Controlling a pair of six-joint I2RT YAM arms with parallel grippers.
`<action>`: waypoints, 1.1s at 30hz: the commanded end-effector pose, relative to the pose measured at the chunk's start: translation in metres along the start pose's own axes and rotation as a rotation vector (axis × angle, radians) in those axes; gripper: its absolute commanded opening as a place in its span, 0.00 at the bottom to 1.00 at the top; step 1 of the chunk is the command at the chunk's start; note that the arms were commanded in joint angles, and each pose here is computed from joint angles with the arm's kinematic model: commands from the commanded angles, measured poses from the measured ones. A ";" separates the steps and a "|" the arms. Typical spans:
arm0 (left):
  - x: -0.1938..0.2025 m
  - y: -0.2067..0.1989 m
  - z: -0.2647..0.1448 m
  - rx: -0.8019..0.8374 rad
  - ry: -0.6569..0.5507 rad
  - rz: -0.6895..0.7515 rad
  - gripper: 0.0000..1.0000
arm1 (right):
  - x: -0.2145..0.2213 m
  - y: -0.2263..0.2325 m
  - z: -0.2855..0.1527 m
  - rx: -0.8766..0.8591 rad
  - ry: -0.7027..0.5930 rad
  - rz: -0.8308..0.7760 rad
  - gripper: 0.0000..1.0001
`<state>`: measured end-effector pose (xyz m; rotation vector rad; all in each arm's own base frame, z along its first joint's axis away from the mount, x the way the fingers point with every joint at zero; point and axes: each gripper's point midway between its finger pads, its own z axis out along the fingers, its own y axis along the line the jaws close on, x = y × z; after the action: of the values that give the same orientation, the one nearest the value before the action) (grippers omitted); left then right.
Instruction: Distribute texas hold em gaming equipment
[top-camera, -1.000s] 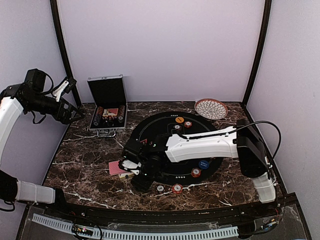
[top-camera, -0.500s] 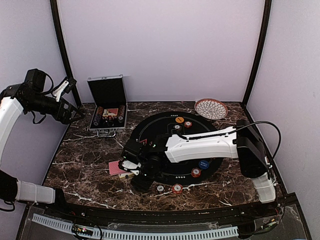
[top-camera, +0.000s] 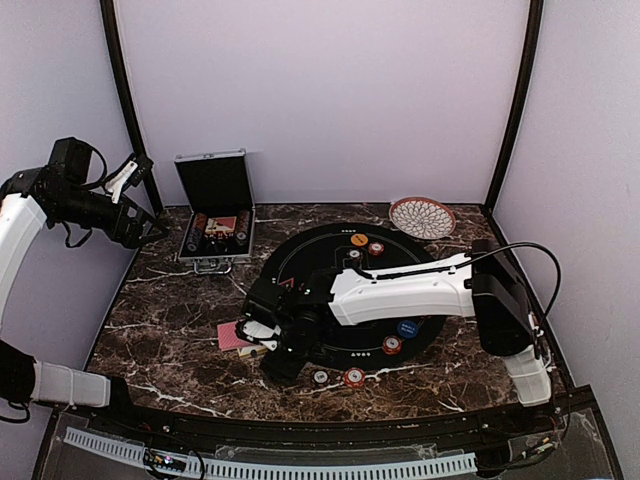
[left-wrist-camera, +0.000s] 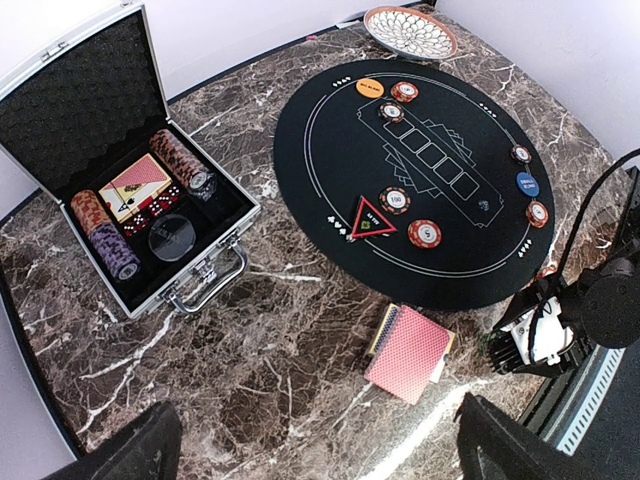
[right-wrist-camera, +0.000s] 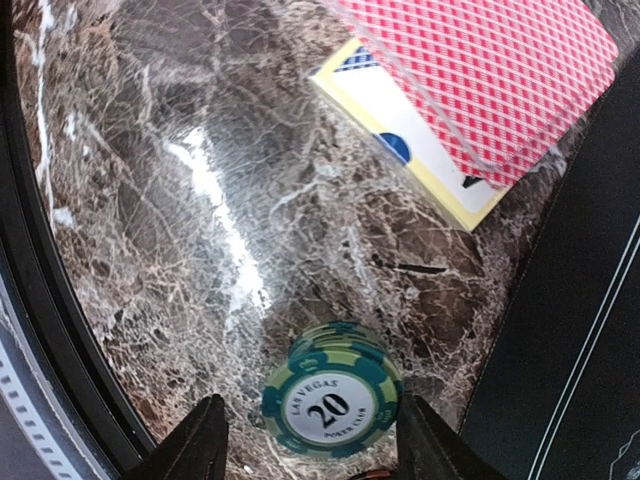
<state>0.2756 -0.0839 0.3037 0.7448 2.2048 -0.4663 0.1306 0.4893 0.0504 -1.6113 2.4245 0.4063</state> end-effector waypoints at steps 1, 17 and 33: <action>-0.004 -0.008 -0.008 0.012 -0.013 0.018 0.99 | 0.010 0.006 0.015 -0.001 0.045 -0.012 0.62; -0.004 -0.009 -0.010 0.009 -0.020 0.020 0.99 | 0.004 0.000 0.008 0.037 0.012 -0.012 0.57; -0.004 -0.010 -0.011 0.007 -0.020 0.022 0.99 | -0.006 0.002 -0.006 0.037 -0.024 -0.009 0.39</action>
<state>0.2756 -0.0839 0.3037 0.7452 2.2047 -0.4661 0.1330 0.4870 0.0435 -1.6025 2.4278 0.3569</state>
